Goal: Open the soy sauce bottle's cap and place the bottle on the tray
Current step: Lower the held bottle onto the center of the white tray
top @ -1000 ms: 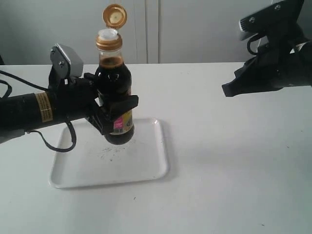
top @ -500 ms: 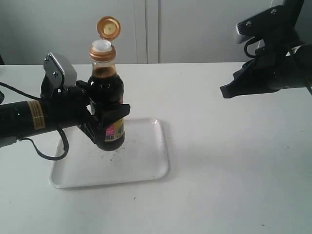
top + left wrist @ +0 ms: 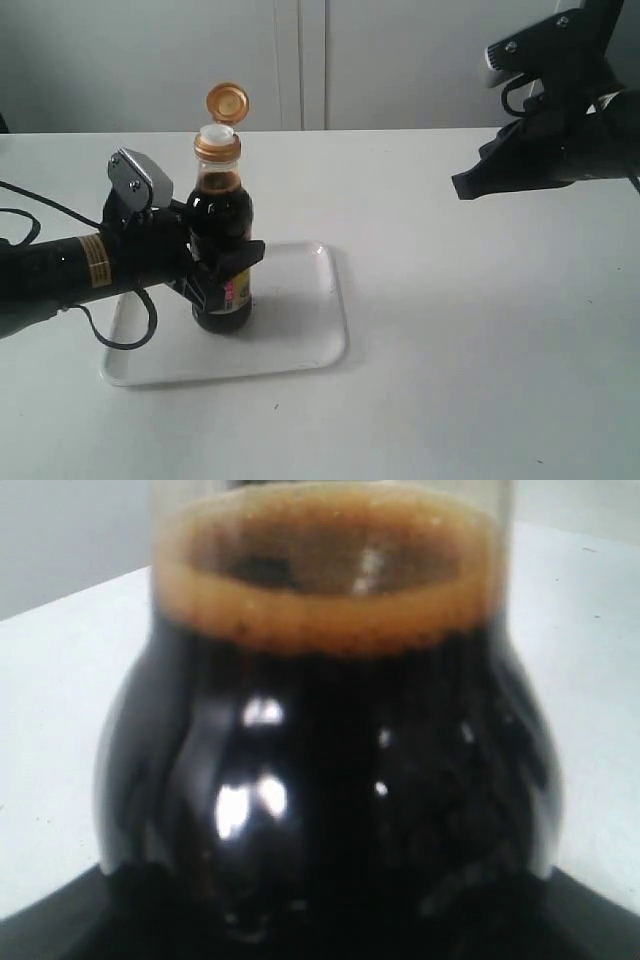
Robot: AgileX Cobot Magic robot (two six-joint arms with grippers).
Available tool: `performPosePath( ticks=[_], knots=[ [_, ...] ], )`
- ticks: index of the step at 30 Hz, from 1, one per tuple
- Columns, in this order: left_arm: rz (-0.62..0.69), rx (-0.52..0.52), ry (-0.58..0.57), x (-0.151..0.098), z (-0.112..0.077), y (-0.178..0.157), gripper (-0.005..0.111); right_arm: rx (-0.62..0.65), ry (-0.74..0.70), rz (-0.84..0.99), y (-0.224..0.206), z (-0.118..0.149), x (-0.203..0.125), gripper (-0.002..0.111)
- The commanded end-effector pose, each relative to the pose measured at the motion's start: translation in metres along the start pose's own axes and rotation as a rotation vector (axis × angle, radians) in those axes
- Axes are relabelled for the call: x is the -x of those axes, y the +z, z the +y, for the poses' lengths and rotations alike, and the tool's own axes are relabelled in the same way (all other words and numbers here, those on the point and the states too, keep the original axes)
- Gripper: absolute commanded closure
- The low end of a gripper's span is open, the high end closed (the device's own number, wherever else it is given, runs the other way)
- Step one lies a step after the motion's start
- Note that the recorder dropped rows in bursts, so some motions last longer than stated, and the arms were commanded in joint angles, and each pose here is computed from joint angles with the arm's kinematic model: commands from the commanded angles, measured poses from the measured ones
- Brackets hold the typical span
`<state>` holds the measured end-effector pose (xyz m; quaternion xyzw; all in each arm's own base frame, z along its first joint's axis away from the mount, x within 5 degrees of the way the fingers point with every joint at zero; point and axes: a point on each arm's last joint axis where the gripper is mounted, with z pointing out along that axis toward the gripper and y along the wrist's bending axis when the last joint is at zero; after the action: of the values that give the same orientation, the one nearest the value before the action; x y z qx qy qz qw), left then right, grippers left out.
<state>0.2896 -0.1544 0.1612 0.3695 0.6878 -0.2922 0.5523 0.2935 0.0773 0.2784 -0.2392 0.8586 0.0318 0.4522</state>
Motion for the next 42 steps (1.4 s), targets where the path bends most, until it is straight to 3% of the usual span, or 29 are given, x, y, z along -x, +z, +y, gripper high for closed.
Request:
performPosePath(
  ticks=[1,19,22,29,32,42],
  knots=[
    [-0.090,-0.002,0.006,0.010,0.002,0.001,0.107,-0.005,-0.008,-0.008,0.000,0.000,0.000,0.108],
    [-0.048,-0.022,-0.043,-0.002,-0.005,-0.005,0.105,0.004,-0.006,0.003,0.000,0.001,-0.001,0.108],
    [0.002,-0.002,-0.043,-0.006,-0.003,-0.005,0.092,0.004,-0.006,0.003,0.000,0.001,-0.001,0.108],
    [0.020,0.002,-0.038,-0.008,-0.003,-0.005,0.030,0.002,-0.006,0.001,0.000,0.001,-0.001,0.108],
    [0.021,-0.007,-0.032,-0.008,-0.004,-0.005,0.011,-0.003,-0.011,-0.006,0.000,0.001,0.000,0.108],
    [0.028,0.023,-0.030,-0.003,-0.002,-0.007,0.007,-0.007,-0.013,-0.010,0.000,0.000,0.000,0.108]
  ],
)
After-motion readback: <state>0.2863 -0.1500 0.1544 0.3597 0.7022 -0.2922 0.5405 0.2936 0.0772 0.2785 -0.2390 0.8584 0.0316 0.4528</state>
